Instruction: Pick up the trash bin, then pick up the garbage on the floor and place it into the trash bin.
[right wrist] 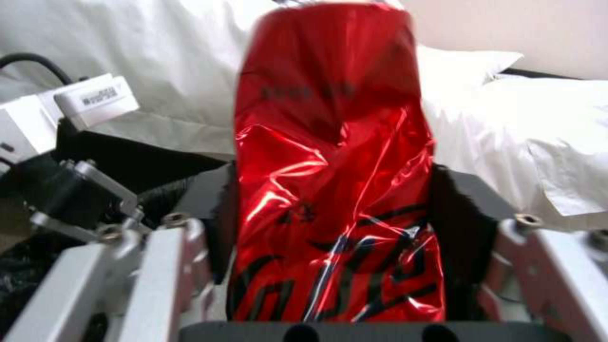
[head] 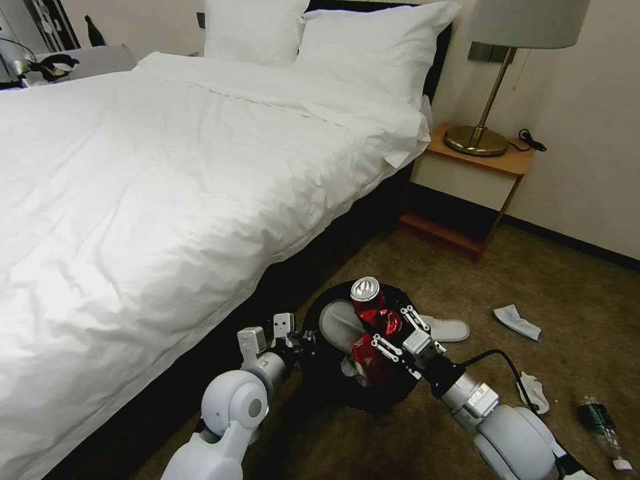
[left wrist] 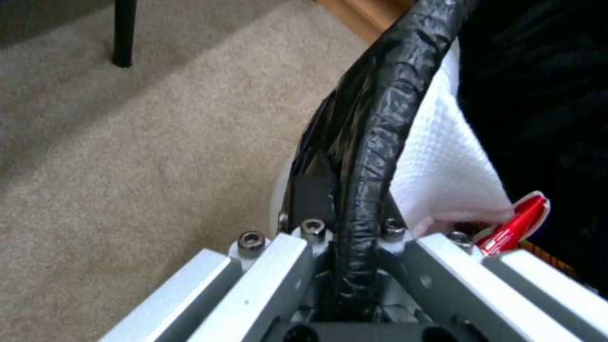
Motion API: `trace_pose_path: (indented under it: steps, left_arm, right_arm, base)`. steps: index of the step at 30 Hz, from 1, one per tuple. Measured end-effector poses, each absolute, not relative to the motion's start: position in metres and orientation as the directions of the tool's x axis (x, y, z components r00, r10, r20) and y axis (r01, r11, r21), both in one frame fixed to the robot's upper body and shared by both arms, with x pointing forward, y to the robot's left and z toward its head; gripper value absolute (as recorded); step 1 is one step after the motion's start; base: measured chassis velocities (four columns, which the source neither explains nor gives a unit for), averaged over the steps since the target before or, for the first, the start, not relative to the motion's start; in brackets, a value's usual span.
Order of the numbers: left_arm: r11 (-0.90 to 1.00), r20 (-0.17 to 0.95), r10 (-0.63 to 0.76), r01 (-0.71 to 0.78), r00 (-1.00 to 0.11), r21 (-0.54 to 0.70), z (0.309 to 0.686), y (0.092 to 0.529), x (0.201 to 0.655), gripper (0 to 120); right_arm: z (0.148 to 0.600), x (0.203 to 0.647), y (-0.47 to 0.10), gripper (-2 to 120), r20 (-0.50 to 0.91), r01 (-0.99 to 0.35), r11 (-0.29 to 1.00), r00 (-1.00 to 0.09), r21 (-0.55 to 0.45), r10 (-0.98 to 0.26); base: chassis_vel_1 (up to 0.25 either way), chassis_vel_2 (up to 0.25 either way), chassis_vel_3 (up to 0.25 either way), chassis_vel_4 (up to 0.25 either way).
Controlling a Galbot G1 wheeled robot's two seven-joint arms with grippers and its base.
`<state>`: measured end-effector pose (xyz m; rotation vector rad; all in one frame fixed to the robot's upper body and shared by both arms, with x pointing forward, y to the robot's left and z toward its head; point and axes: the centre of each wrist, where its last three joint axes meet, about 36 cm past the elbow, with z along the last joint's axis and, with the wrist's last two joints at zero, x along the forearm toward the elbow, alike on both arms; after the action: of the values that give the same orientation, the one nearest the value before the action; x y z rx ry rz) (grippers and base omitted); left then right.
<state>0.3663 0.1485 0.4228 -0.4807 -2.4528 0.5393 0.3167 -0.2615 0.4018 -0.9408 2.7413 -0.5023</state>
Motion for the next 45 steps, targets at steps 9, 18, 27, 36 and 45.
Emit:
trace_pose_path:
  steps: [9, 18, 27, 36, 45]
  left_arm:
    - [0.855, 0.476, 0.441, 0.196, -0.761, -0.480, 0.428, 0.149, 0.359, 0]
    - [0.853, 0.502, 0.443, 0.177, -0.743, -0.490, 0.432, 0.150, 0.355, 0]
    - [0.857, 0.521, 0.432, 0.155, -0.736, -0.491, 0.438, 0.151, 0.354, 0]
    - [0.862, 0.529, 0.424, 0.148, -0.735, -0.485, 0.436, 0.150, 0.352, 0]
    - [0.884, 0.554, 0.391, 0.133, -0.735, -0.447, 0.424, 0.151, 0.352, 0]
  right_arm:
    - [0.401, 0.317, -0.260, 97, -0.083, -0.559, 0.740, -0.774, -0.375, -0.627]
    - [0.400, 0.318, -0.261, 100, -0.085, -0.555, 0.743, -0.777, -0.374, -0.624]
    - [0.399, 0.320, -0.260, 100, -0.093, -0.556, 0.745, -0.775, -0.368, -0.625]
    - [0.409, 0.322, -0.263, 100, -0.112, -0.547, 0.746, -0.773, -0.380, -0.624]
    - [0.451, 0.330, -0.268, 100, -0.176, -0.501, 0.762, -0.776, -0.410, -0.606]
  base:
    - [0.000, 0.000, 0.000, 0.000]
    - [0.000, 0.000, 0.000, 0.000]
    - [0.000, 0.000, 0.000, 0.000]
    - [0.000, 0.000, 0.000, 0.000]
    - [0.000, 0.000, 0.000, 0.000]
